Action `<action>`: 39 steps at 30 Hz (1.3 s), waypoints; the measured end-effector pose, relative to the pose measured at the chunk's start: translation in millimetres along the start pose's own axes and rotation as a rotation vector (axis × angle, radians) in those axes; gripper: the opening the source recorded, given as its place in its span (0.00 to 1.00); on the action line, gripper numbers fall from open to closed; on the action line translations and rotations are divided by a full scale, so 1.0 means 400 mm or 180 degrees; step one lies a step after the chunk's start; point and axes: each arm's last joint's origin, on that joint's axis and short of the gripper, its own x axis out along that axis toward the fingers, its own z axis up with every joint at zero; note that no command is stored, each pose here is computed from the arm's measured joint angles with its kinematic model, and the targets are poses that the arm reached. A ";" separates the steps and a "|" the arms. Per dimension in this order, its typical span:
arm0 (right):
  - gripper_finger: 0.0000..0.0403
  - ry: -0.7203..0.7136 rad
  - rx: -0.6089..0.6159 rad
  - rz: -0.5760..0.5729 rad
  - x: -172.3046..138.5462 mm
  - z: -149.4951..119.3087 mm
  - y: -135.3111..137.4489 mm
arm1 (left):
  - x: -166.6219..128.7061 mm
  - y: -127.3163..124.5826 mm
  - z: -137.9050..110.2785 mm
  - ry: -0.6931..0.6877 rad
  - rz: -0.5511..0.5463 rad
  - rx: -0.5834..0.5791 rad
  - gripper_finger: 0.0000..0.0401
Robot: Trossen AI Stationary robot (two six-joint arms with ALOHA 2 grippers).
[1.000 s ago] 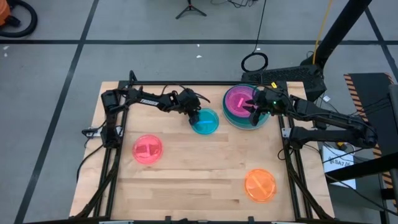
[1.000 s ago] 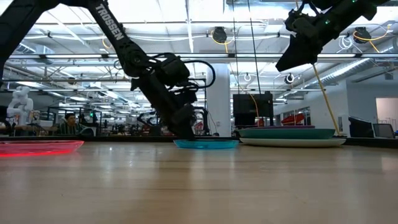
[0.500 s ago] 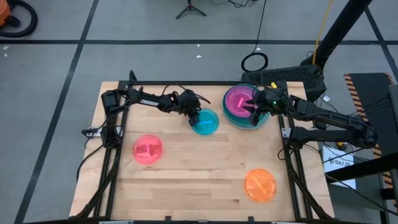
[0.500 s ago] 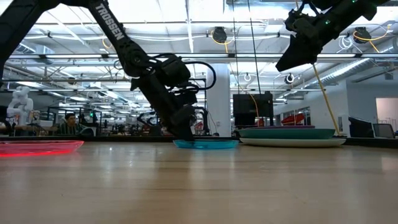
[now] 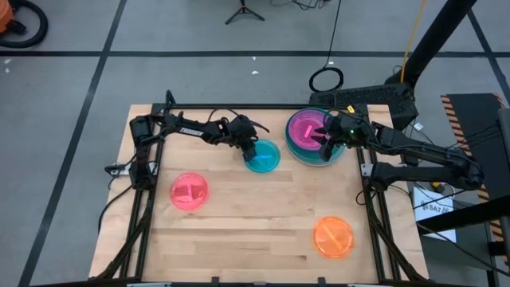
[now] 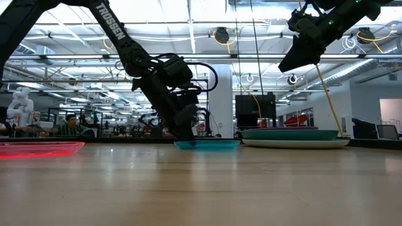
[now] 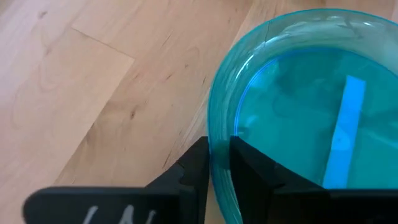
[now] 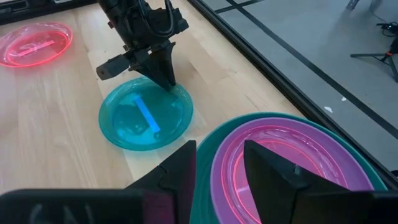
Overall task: Stack plastic plates
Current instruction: Stack the blue plate on top of the pink plate
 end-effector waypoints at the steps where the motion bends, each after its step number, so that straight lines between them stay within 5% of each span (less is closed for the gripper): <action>1: 0.32 0.0000 0.0000 0.0000 0.000 0.000 0.000 | 0.000 0.000 0.000 0.0000 0.0001 0.0000 0.14; 17: 0.32 0.0000 0.0010 -0.0001 0.000 0.000 0.000 | -0.017 -0.004 0.004 0.0013 -0.0002 -0.0136 0.09; 29: 0.32 -0.0036 0.0006 0.0003 0.001 0.003 0.000 | -0.125 -0.026 0.053 -0.0246 -0.0040 -0.0092 0.09; 39: 0.32 0.0069 -0.0221 0.0082 0.077 0.011 0.019 | -0.245 -0.117 0.095 -0.0674 -0.0252 0.0276 0.09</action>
